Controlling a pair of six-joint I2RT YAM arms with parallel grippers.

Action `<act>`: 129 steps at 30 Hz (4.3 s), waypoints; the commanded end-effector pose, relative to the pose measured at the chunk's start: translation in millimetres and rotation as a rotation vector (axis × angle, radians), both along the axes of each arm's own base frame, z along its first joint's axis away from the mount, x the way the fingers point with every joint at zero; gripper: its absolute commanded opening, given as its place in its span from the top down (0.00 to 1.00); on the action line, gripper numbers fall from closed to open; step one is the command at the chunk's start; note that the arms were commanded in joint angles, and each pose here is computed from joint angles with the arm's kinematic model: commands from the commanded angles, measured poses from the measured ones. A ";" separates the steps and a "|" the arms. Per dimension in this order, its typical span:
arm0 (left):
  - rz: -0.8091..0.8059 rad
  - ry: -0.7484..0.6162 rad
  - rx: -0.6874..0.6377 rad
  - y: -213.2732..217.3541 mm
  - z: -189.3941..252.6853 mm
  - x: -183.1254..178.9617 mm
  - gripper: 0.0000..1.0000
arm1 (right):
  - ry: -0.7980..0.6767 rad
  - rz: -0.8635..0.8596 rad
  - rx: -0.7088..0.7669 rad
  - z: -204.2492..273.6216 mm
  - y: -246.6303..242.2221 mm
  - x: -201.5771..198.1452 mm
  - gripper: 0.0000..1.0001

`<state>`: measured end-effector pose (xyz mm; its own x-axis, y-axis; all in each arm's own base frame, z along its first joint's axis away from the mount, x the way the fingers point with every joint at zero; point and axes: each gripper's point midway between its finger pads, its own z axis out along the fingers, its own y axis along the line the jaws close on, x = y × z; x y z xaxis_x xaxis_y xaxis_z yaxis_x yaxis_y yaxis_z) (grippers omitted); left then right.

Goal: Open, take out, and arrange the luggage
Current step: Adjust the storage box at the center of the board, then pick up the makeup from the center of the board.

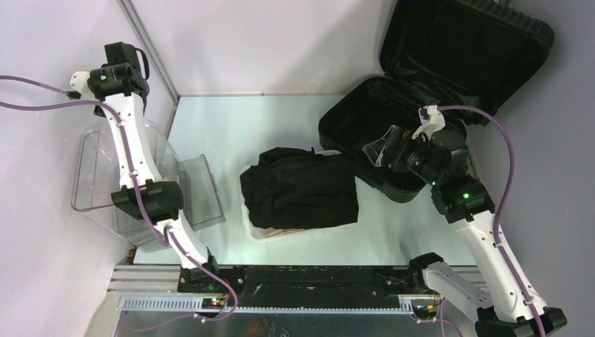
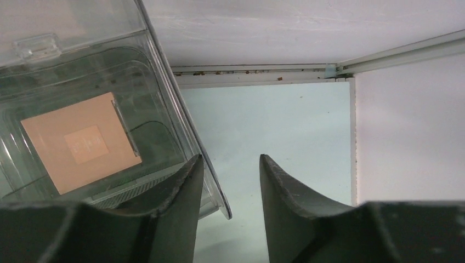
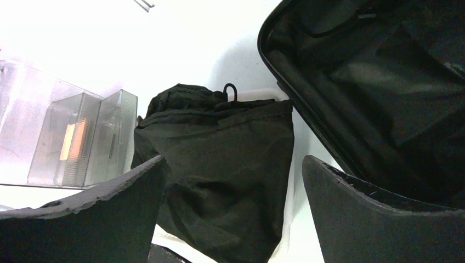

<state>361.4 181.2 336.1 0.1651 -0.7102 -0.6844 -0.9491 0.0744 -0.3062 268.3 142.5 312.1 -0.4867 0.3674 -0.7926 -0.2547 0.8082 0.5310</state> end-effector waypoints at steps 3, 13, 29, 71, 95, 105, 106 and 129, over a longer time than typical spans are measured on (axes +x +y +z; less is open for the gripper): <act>0.053 0.036 -0.096 -3.6 -23.0 -5.6 0.70 | -0.032 -0.026 -0.009 12.7 1.0 8.2 0.05; -0.140 -0.069 -0.128 -33.3 -4.4 12.4 1.00 | -0.054 -0.041 0.001 19.7 2.3 13.3 0.05; -0.479 -0.068 -0.114 -90.7 -4.2 31.5 1.00 | -0.074 -0.040 -0.010 23.2 2.3 14.4 0.04; -1.079 -0.153 0.256 -201.5 76.8 7.5 0.00 | 0.105 -0.334 -0.486 -72.7 -106.8 91.1 0.14; -1.779 -0.369 0.316 -338.2 -26.9 -71.5 0.02 | 0.369 -0.155 -1.106 -221.7 -228.9 193.5 0.38; -1.787 -0.247 0.335 -329.1 -59.9 -70.9 0.02 | 0.419 -0.107 -1.099 -257.6 -237.7 210.9 0.40; -1.791 -0.247 0.336 -329.5 -59.1 -70.8 0.02 | 0.419 -0.110 -1.098 -257.8 -238.8 212.5 0.40; -1.850 -0.367 0.234 -355.4 -22.5 -71.8 0.06 | 0.337 -0.081 -0.860 -139.8 -163.8 161.6 0.96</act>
